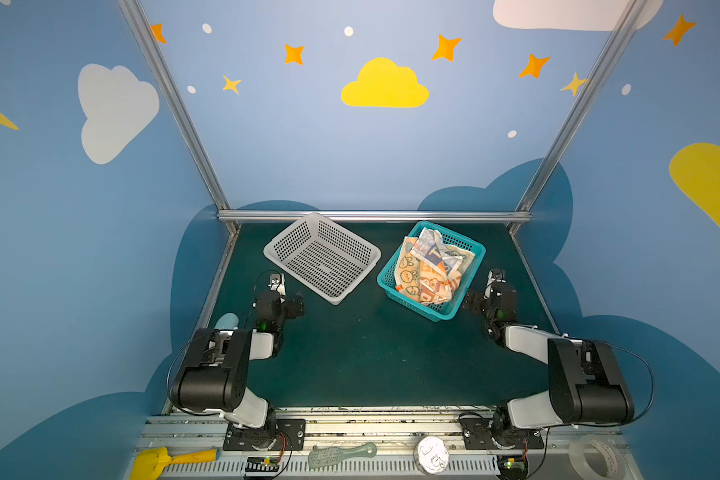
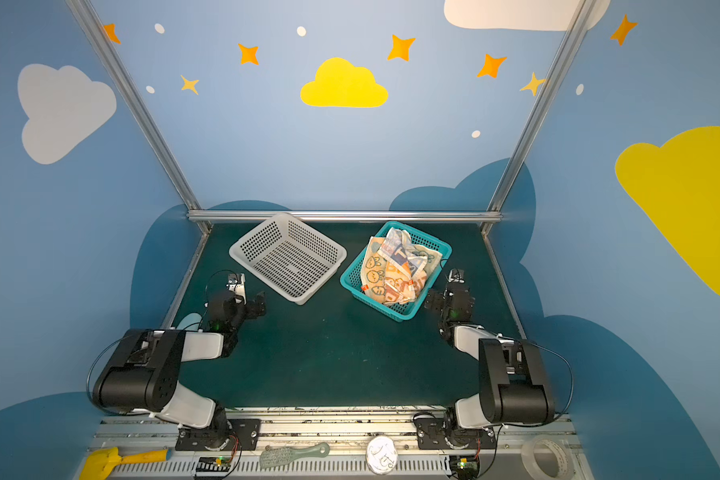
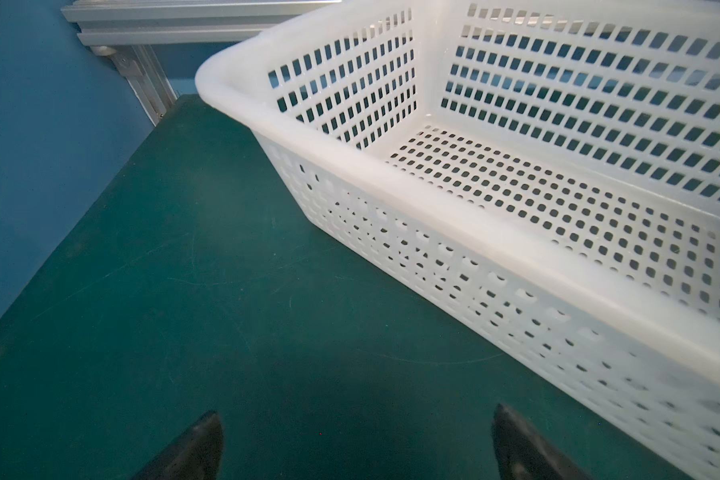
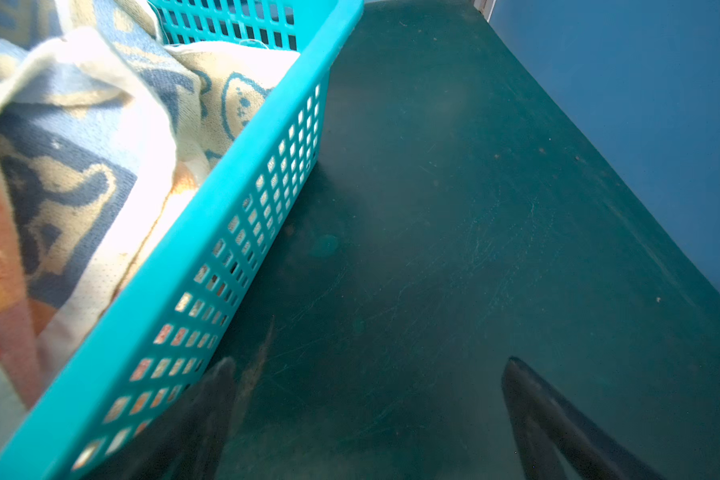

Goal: Fold and stack the towels
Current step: 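Raise both arms from rest and move the right gripper toward the teal basket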

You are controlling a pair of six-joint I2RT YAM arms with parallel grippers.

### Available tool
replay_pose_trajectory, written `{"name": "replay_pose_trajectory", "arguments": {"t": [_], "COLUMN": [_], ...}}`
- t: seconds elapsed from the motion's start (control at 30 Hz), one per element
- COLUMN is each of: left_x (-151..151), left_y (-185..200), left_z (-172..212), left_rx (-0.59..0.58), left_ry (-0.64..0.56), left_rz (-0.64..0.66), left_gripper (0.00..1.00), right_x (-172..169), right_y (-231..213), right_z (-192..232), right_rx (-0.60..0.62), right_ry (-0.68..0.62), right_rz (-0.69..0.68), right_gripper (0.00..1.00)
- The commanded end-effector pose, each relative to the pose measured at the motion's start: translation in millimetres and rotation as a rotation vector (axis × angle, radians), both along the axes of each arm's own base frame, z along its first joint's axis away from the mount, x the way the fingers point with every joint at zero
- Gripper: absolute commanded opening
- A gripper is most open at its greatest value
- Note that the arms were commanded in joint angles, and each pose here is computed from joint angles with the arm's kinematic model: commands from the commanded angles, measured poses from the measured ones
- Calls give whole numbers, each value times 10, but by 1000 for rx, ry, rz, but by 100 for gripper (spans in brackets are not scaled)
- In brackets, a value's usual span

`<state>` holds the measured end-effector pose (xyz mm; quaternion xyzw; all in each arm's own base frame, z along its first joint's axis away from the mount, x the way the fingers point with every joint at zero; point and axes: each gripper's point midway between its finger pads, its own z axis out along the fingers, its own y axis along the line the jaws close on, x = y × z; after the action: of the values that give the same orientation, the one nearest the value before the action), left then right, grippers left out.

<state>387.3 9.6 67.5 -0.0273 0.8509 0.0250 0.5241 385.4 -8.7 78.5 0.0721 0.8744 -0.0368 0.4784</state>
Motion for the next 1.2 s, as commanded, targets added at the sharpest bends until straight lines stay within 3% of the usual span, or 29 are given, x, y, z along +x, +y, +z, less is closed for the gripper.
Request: {"name": "replay_pose_trajectory", "arguments": {"t": [0.0, 0.73, 0.8, 0.9, 0.93, 1.0, 1.1, 1.17], "left_x": [66, 58, 33, -34, -56, -110, -164, -233], "left_y": [4, 11, 148, 155, 111, 57, 309, 266], "left_z": [140, 157, 223, 258, 288, 324, 531, 520], "left_rx": [1, 4, 13, 29, 44, 65, 88, 91], "left_ry": [-41, -49, -69, -94, -117, -141, -194, -116], "left_rz": [-4, -1, 102, 109, 94, 76, 268, 221], "left_gripper": [100, 100, 100, 100, 100, 100, 100, 100], "right_x": [31, 26, -11, -37, -43, -174, -222, -213], "right_y": [28, 17, -26, -21, -70, -233, -293, -347], "right_z": [81, 86, 141, 263, 368, 466, 459, 430], "right_rx": [13, 7, 18, -7, -60, 10, 27, 0], "right_ry": [-24, -26, -29, -74, -77, -48, -50, -15], "right_rz": [9, 6, -27, -9, -21, -153, -195, -217], "right_gripper": [99, 99, 99, 99, 99, 99, 99, 99]}}
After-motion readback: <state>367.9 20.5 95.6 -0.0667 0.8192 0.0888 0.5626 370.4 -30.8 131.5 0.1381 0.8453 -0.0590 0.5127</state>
